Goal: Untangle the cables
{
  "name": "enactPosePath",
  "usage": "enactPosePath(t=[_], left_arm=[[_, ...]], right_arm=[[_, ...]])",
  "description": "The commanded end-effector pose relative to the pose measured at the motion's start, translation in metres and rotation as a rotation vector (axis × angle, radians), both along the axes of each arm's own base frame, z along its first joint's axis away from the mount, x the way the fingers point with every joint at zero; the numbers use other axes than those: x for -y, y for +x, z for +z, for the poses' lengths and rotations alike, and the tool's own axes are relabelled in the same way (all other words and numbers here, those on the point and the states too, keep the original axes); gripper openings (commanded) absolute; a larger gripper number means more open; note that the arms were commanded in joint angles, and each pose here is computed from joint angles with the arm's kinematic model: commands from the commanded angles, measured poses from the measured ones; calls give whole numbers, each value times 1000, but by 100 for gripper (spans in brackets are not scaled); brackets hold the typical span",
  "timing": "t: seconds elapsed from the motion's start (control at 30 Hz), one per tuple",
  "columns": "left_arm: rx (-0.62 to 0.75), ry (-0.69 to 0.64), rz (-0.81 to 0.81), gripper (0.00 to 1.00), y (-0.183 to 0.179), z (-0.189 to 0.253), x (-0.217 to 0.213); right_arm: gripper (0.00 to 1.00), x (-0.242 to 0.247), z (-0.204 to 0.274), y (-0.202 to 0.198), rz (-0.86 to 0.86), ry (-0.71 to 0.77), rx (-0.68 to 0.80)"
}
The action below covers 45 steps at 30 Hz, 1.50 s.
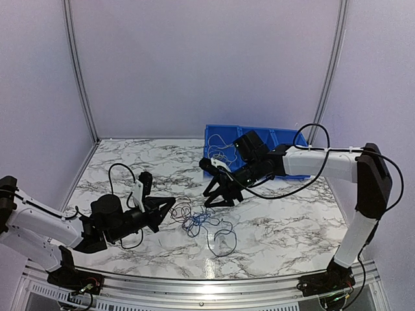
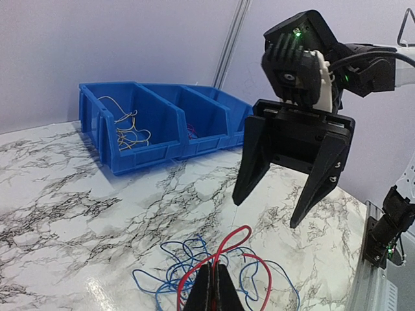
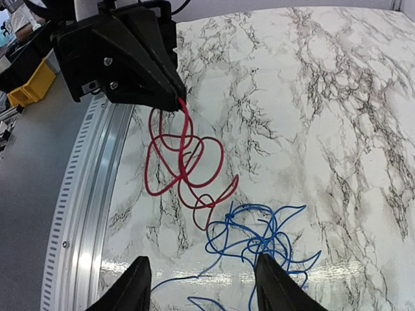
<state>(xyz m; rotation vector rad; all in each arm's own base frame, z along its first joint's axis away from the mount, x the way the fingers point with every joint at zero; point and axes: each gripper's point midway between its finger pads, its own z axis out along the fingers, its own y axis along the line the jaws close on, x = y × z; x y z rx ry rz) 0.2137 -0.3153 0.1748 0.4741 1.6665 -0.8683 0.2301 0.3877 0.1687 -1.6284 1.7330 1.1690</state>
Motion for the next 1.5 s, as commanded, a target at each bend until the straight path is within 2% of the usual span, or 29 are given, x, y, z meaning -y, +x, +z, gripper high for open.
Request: enactPosePath(t=[0.0, 0.1, 0.3, 0.5, 0.77, 0.8, 0.83, 0.87, 0.93, 0.97, 1.03, 1.07, 1.13, 1.23, 1.37, 1.47], left_arm=[[-19, -15, -33, 0, -5, 1, 2], [-4, -41, -15, 0, -5, 12, -3], [15, -43, -40, 0, -9, 29, -2], [6, -30, -59, 0, -9, 29, 4], [8, -40, -66, 0, -10, 34, 7], [9, -42, -67, 0, -10, 35, 7], [10, -41, -65, 0, -10, 35, 7], [10, -41, -63, 0, -9, 34, 7], [5, -35, -52, 0, -7, 32, 7], [3, -32, -41, 5, -6, 31, 6], [-7, -21, -29, 21, -4, 25, 6], [-12, -12, -27, 26, -3, 21, 7], [-22, 7, -30, 29, -1, 14, 11], [-31, 24, -18, 28, 4, 8, 16], [-36, 9, 83, 13, 19, 7, 10], [-18, 17, 144, 9, 29, 2, 7]], right_arm=[[58, -19, 2, 6, 18, -22, 31], [61, -28, -1, 0, 38, -31, 13], [64, -41, 34, -2, 47, 33, 69], [65, -51, 49, -13, 90, 57, 101], [61, -57, 38, -19, 96, 18, 96], [57, -57, 37, -18, 89, 16, 99], [49, -57, 37, -18, 89, 15, 100], [37, -56, 38, -18, 87, 18, 103], [5, -56, 44, -18, 85, 31, 108], [0, -55, 48, -19, 83, 40, 113], [0, -55, 57, -19, 79, 55, 124], [0, -55, 61, -19, 77, 62, 129], [0, -54, 67, -20, 72, 73, 134], [0, -53, 72, -21, 70, 81, 132], [0, -51, 74, -26, 82, 82, 112], [0, -47, 82, -40, 147, 101, 74]])
